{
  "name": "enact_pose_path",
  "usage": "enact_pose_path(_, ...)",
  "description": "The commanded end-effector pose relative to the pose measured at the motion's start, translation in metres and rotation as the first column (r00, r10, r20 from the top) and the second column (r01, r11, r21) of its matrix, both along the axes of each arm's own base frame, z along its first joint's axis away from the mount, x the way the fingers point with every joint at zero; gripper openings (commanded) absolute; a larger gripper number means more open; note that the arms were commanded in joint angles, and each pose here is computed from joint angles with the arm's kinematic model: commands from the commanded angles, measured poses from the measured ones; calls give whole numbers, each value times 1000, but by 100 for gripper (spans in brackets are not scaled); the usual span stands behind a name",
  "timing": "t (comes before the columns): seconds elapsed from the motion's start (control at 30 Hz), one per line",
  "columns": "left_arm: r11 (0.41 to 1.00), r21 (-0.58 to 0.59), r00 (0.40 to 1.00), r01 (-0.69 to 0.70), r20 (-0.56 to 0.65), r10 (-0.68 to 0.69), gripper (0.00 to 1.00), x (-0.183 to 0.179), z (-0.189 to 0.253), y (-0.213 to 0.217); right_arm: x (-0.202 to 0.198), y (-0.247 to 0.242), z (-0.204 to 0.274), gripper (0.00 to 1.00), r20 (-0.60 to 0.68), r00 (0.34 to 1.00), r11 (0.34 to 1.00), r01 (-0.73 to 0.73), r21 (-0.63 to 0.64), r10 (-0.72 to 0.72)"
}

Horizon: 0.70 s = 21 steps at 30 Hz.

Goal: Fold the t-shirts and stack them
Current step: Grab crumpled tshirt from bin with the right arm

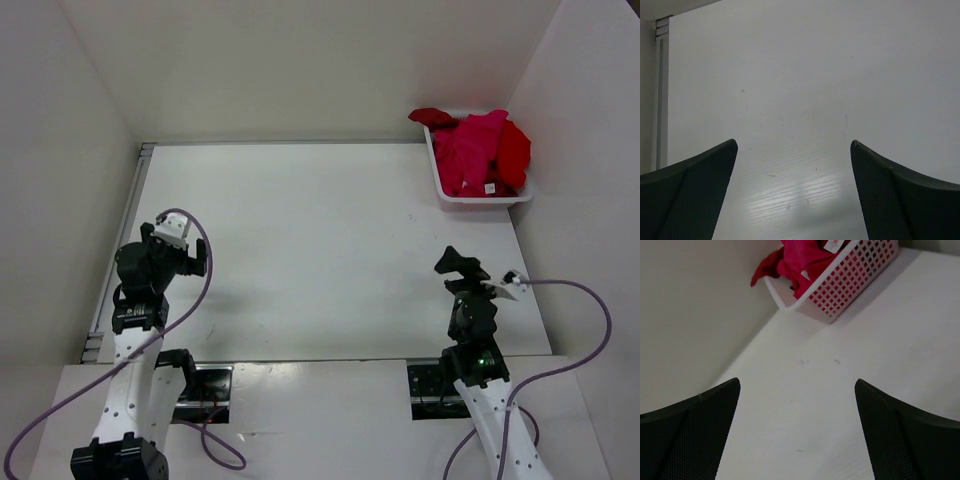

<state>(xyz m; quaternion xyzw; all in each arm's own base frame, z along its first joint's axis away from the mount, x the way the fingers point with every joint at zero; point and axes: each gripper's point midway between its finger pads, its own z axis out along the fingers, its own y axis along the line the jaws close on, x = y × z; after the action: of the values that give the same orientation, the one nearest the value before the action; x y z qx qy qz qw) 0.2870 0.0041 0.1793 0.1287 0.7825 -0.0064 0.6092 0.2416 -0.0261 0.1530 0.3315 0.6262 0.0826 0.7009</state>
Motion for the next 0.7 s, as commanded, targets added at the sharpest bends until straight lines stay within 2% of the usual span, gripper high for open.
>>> enact_pose_path(0.0, 1000, 3, 998, 26, 61, -26, 100, 8, 22, -2, -16, -20, 45, 100, 243, 938, 814, 65, 577, -247)
enact_pose_path(0.03, 1000, 5, 997, 26, 70, -26, 100, 9, 26, -2, -19, -16, 22, 100, 154, 958, 777, 96, 622, -241)
enact_pose_path(0.07, 999, 15, 998, 29, 63, -29, 100, 10, 24, -1, -17, -4, 17, 100, 146, 962, 645, 39, 763, -231)
enact_pose_path(0.13, 999, 26, 998, 22, 55, -24, 100, 11, 25, 1, -16, 13, -3, 100, 85, 981, 548, 24, 836, -174)
enact_pose_path(0.23, 999, 49, 999, 8, 40, -10, 100, 13, 29, 6, -8, 62, -11, 100, 98, 994, 400, -108, 910, 45)
enact_pose_path(0.27, 999, 47, 1000, 9, 28, -10, 100, 13, 29, 6, -7, 87, 5, 100, 180, 969, 335, -229, 914, 171)
enact_pose_path(0.3, 999, 45, 1000, 1, 10, -2, 100, 13, 24, 7, -7, 99, 13, 100, 239, 939, 362, -319, 876, 248)
enact_pose_path(0.37, 998, 58, 1000, -5, 11, 4, 100, 13, 27, 9, -8, 112, 34, 100, 353, 877, 370, -462, 806, 326)
enact_pose_path(0.4, 998, 58, 1000, -5, 11, 5, 100, 15, 29, 10, -13, 119, 52, 100, 417, 826, 376, -549, 746, 380)
enact_pose_path(0.43, 998, 59, 1000, -13, 1, 13, 100, 14, 26, 11, -18, 124, 63, 100, 445, 791, 400, -601, 692, 420)
enact_pose_path(0.47, 998, 58, 1000, -13, 0, 13, 100, 16, 28, 12, -25, 129, 79, 100, 491, 747, 382, -657, 650, 449)
enact_pose_path(0.5, 999, 44, 999, -25, -20, 26, 100, 18, 27, 13, -27, 130, 84, 100, 505, 727, 404, -683, 609, 466)
enact_pose_path(0.57, 999, 32, 997, -15, -69, 17, 100, 21, 18, 12, -30, 129, 99, 100, 542, 695, 432, -719, 545, 473)
enact_pose_path(0.67, 999, 33, 994, 2, -112, 1, 100, 30, 18, 10, -26, 130, 107, 100, 417, 726, 587, -688, 426, 547)
